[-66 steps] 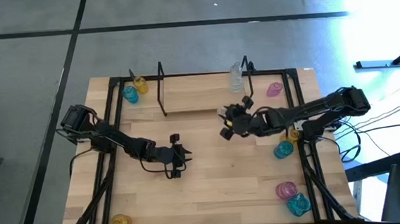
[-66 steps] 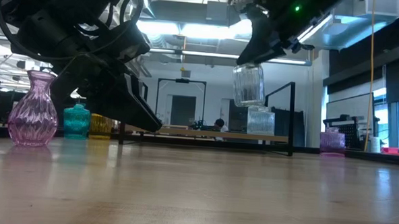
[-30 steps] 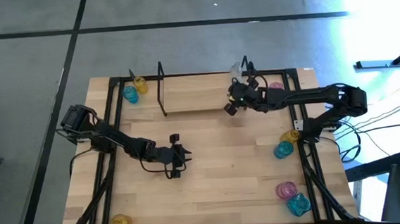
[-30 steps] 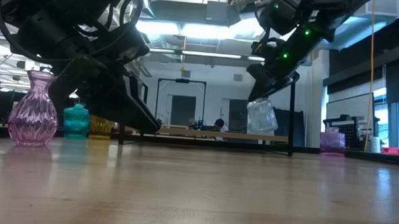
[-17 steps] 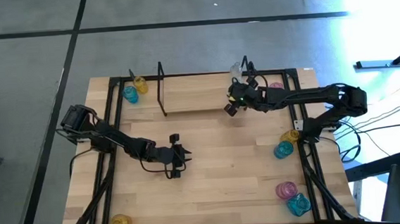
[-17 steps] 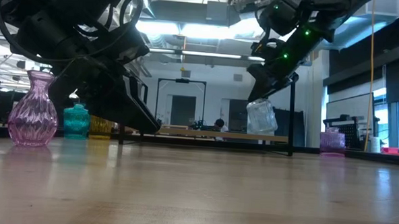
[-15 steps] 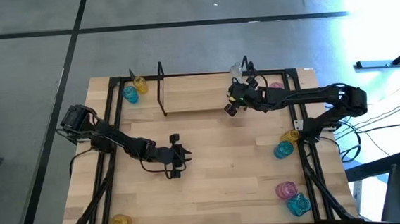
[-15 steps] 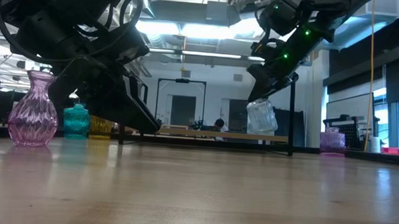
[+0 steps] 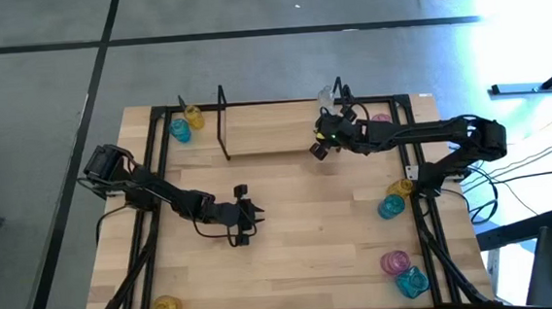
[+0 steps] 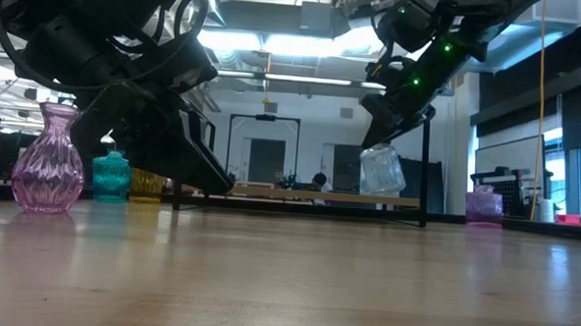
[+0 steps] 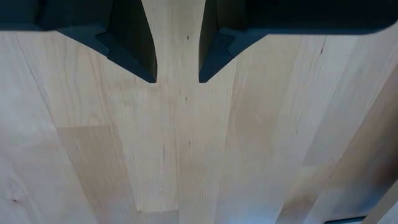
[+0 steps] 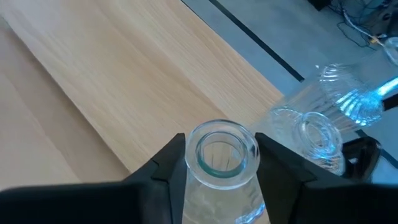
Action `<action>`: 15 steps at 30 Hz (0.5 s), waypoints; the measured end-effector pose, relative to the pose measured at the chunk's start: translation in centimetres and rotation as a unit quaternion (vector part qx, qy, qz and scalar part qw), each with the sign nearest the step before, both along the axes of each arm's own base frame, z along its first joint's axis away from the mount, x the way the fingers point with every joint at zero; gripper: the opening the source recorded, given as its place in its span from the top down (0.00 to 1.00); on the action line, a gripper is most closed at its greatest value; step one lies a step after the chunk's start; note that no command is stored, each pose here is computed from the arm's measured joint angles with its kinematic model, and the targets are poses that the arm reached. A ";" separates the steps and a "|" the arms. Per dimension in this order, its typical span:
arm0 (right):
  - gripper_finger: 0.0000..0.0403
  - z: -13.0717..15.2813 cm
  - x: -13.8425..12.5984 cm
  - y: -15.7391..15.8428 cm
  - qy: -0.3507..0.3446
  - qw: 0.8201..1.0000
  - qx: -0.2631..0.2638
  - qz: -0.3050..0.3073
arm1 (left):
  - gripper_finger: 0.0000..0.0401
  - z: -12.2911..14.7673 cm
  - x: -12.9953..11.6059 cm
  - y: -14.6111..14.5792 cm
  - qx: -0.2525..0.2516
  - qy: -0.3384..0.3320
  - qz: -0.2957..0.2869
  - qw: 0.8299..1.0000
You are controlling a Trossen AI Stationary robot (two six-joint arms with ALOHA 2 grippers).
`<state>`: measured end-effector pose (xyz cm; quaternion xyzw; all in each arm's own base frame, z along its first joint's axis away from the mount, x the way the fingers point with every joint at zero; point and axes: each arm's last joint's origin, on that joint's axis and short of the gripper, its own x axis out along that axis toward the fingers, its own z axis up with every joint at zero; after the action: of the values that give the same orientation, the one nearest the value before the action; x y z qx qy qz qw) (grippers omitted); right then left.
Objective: Sort vases onto shelf
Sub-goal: Put the transparent vase aligned with the other transparent vase on the shelf
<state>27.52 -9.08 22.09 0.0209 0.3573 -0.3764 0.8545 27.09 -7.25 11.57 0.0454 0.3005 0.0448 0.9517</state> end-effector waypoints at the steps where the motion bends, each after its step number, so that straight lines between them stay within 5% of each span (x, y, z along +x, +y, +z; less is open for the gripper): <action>1: 0.62 0.0 0.0 0.0 0.000 1.000 -0.001 -0.002 | 0.72 0.0 0.0 0.0 0.000 0.000 0.000 1.000; 8: 0.49 0.0 0.0 0.0 0.000 1.000 -0.003 -0.003 | 0.72 0.0 0.0 0.0 0.000 0.000 0.000 1.000; 15: 0.47 0.1 0.0 -0.1 0.006 1.000 -0.014 -0.007 | 0.72 0.0 0.0 0.0 0.000 0.000 0.000 1.000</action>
<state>27.49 -9.16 22.15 0.0088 0.3568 -0.3872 0.8501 27.10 -7.25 11.57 0.0453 0.3003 0.0451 0.9517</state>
